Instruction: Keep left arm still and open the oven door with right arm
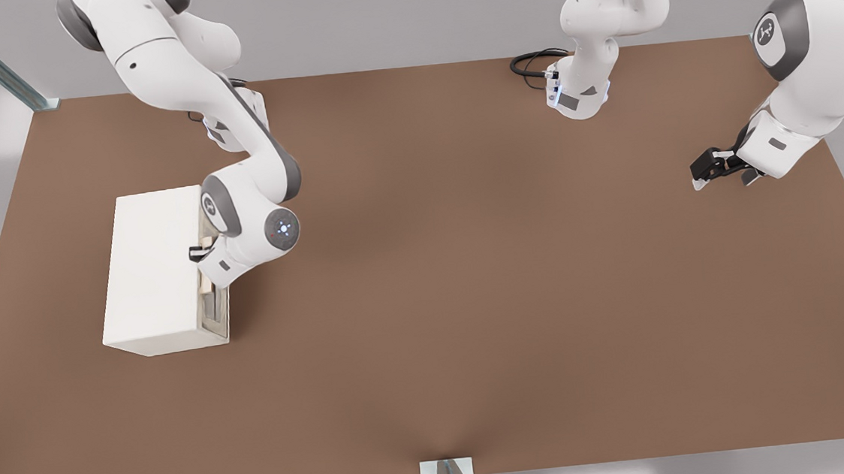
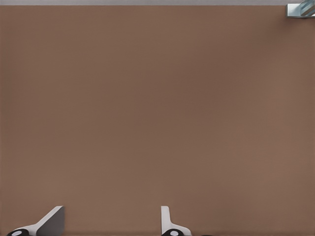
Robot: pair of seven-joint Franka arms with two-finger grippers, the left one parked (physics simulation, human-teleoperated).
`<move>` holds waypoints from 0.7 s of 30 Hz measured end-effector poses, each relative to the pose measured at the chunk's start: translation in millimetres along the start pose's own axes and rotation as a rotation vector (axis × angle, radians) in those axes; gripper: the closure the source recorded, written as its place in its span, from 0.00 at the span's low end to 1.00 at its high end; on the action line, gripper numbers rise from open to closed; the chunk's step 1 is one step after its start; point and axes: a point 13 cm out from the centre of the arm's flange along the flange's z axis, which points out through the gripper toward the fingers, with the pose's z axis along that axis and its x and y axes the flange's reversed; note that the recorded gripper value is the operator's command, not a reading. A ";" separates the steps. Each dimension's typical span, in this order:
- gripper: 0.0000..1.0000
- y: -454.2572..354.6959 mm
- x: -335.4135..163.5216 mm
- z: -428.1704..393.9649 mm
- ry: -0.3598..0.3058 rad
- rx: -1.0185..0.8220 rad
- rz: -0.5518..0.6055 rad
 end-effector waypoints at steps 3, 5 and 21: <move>0.90 6.3 -5.2 9.2 -0.016 0.002 0.043; 0.90 10.7 -8.7 12.9 -0.022 0.000 0.069; 0.89 15.8 -22.2 45.0 -0.013 0.004 0.221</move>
